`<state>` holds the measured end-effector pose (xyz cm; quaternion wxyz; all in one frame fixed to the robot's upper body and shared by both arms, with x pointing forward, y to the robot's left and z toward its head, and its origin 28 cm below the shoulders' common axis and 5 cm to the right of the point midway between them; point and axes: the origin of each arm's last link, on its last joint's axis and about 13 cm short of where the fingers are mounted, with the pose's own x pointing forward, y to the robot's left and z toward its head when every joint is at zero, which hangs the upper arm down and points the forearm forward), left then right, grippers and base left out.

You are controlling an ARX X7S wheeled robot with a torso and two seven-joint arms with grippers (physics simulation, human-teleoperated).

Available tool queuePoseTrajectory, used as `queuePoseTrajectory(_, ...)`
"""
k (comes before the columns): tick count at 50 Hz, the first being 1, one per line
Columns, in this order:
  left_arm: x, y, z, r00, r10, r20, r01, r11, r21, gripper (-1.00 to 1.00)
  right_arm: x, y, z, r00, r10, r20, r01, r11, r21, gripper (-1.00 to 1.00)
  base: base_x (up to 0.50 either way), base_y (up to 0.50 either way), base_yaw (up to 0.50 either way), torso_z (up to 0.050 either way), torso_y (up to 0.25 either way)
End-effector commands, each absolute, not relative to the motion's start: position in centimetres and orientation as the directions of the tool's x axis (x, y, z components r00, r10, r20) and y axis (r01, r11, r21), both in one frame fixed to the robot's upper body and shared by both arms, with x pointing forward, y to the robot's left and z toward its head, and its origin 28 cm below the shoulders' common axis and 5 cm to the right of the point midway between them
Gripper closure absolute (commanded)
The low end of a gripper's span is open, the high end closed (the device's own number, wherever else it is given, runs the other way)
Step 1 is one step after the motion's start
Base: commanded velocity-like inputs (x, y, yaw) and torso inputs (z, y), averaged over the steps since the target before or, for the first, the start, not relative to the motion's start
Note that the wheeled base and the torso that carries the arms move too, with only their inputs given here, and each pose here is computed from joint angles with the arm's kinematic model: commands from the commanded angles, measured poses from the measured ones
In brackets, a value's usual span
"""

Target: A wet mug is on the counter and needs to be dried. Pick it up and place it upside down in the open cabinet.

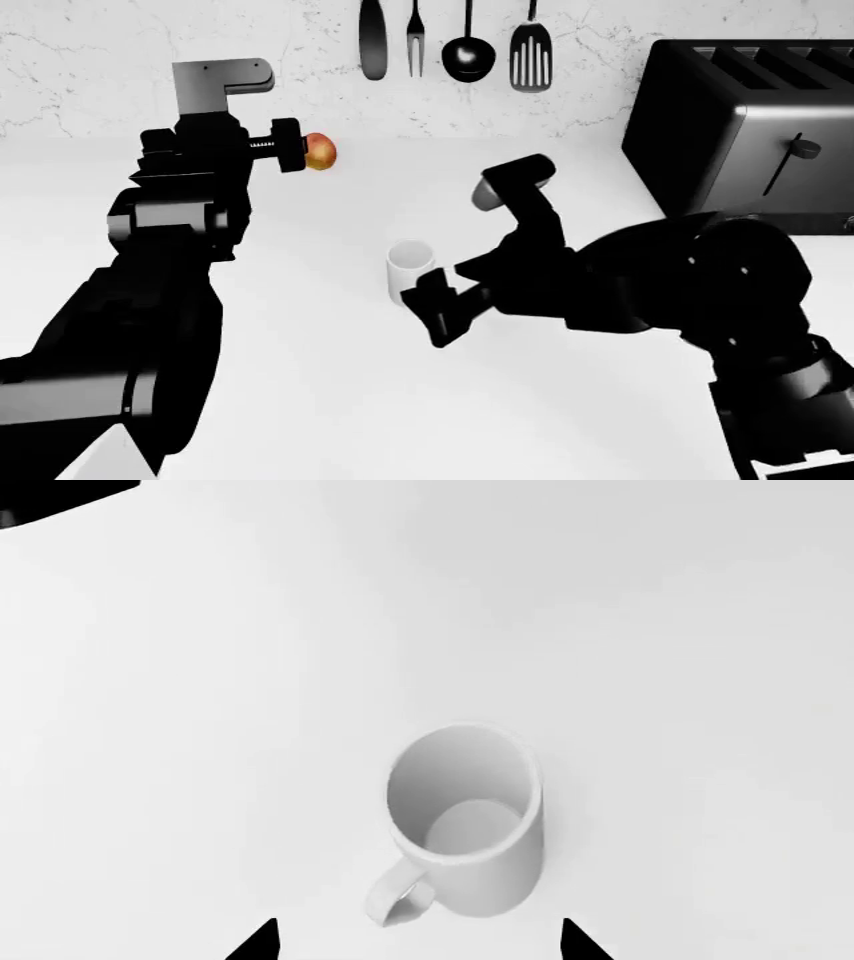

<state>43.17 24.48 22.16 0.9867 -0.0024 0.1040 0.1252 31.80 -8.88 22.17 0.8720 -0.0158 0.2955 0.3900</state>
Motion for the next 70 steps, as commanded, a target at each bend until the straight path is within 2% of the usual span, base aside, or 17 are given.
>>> queuePoseTrajectory(1, 43.2, 24.5, 22.2, 0.947, 0.246, -0.205, -0.247, 0.969, 0.021, -1.0, 33.1, -8.5, 21.2, 0.528, 0.657, -0.538, -0.682, 0.706, 0.193, -1.0, 0.0, 0.0, 0.0, 0.0, 0.0)
queuePoseTrajectory(9, 43.2, 24.5, 22.2, 0.947, 0.247, -0.204, -0.248, 0.969, 0.021, -1.0, 34.5, -8.3, 21.0, 0.546, 0.65, -0.529, -0.669, 0.718, 0.192, -1.0, 0.0, 0.0, 0.0, 0.0, 0.0)
queuePoseTrajectory(37, 43.2, 24.5, 22.2, 0.947, 0.249, -0.203, -0.249, 0.968, 0.023, -1.0, 36.5, -7.1, 19.5, 0.515, 0.669, -0.536, -0.682, 0.699, 0.217, -1.0, 0.0, 0.0, 0.0, 0.0, 0.0)
queuePoseTrajectory(52, 43.2, 24.5, 22.2, 0.947, 0.253, -0.2, -0.254, 0.967, 0.017, -1.0, 37.1, -6.1, 17.4, 0.47, 0.68, -0.562, -0.694, 0.679, 0.241, -1.0, 0.0, 0.0, 0.0, 0.0, 0.0)
queuePoseTrajectory(53, 43.2, 24.5, 22.2, 0.946, 0.253, -0.201, -0.255, 0.967, 0.018, -1.0, 37.1, -6.2, 17.2, 0.47, 0.678, -0.565, -0.696, 0.678, 0.236, 1.0, 0.0, 0.0, 0.0, 0.0, 0.0)
queuePoseTrajectory(58, 43.2, 24.5, 22.2, 0.946, 0.253, -0.203, -0.255, 0.967, 0.018, -1.0, 37.0, -6.4, 17.4, 0.498, 0.668, -0.553, -0.698, 0.687, 0.202, 1.0, 0.0, 0.0, 0.0, 0.0, 0.0)
queuePoseTrajectory(62, 43.2, 24.5, 22.2, 0.946, 0.252, -0.206, -0.254, 0.967, 0.017, -1.0, 36.1, -6.8, 18.5, 0.551, 0.677, -0.487, -0.703, 0.691, 0.165, 1.0, 0.0, 0.0, 0.0, 0.0, 0.0)
queuePoseTrajectory(66, 43.2, 24.5, 22.2, 0.947, 0.251, -0.202, -0.253, 0.967, 0.016, -1.0, 33.8, -7.7, 20.3, 0.61, 0.686, -0.397, -0.706, 0.698, 0.123, 1.0, 0.0, 0.0, 0.0, 0.0, 0.0)
queuePoseTrajectory(70, 43.3, 24.4, 22.4, 0.962, 0.224, -0.159, -0.224, 0.974, 0.021, -1.0, 30.5, -9.2, 23.9, 0.684, 0.691, -0.234, -0.697, 0.714, 0.068, 1.0, 0.0, 0.0, 0.0, 0.0, 0.0)
